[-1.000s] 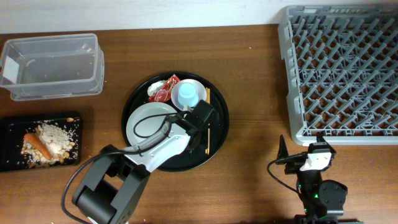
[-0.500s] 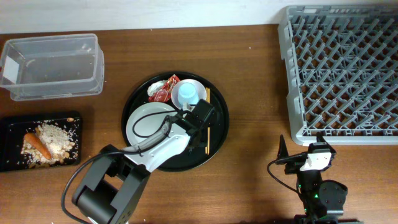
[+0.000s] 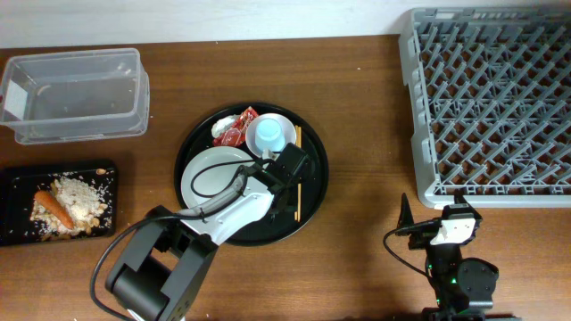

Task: Sort waste into correct bins and load items into the dishwasher rack
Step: 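Carry the mushroom left and drop it onto the black tray, then move the left gripper back over the red wrapper and tissue, then grasp the white tissue with the left gripper and carry it to the clear bin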

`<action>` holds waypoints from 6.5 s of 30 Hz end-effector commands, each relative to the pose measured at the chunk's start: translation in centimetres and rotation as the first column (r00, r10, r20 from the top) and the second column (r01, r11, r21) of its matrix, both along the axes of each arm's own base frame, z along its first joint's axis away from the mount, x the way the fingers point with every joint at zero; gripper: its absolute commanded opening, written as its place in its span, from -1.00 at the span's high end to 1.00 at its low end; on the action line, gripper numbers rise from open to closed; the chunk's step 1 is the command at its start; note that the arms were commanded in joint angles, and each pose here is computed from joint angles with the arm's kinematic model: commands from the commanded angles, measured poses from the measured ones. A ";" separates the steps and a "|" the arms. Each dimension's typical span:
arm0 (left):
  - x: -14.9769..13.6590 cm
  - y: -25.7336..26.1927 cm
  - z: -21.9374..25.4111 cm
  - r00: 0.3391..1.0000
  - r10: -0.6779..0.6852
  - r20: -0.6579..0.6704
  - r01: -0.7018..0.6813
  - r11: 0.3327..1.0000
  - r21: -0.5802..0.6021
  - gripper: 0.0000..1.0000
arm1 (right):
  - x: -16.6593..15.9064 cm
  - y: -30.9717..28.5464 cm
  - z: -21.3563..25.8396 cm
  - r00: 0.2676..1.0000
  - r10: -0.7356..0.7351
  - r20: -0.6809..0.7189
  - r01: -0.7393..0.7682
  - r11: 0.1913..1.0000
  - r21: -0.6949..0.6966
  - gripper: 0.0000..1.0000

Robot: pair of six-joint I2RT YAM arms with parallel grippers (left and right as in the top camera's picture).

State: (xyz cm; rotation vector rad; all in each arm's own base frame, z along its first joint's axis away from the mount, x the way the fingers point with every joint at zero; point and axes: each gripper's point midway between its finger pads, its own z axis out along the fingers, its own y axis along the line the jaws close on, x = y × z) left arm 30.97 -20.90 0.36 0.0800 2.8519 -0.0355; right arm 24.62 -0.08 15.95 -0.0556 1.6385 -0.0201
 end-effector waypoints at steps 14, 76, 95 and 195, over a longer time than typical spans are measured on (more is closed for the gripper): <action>2.3 -1.5 6.0 0.998 -0.027 0.062 0.028 0.999 -0.018 0.43 | 0.0 0.1 -0.2 1.000 0.001 -0.002 -0.001 1.000 0.005 -0.96; 4.2 42.4 8.2 0.349 0.935 -0.067 -0.930 0.336 -0.147 0.59 | 0.0 0.1 -0.2 1.000 0.001 -0.002 -0.001 1.000 0.005 -0.97; 11.6 16.3 24.8 0.896 0.279 0.346 -0.084 0.871 -0.485 -0.94 | 0.0 0.1 -0.2 1.000 0.001 -0.002 -0.001 1.000 0.005 -0.97; 21.1 35.4 25.8 0.559 0.394 0.730 -0.515 0.854 -0.067 0.98 | 0.0 0.1 -0.2 1.000 0.001 -0.002 -0.001 1.000 0.005 -0.97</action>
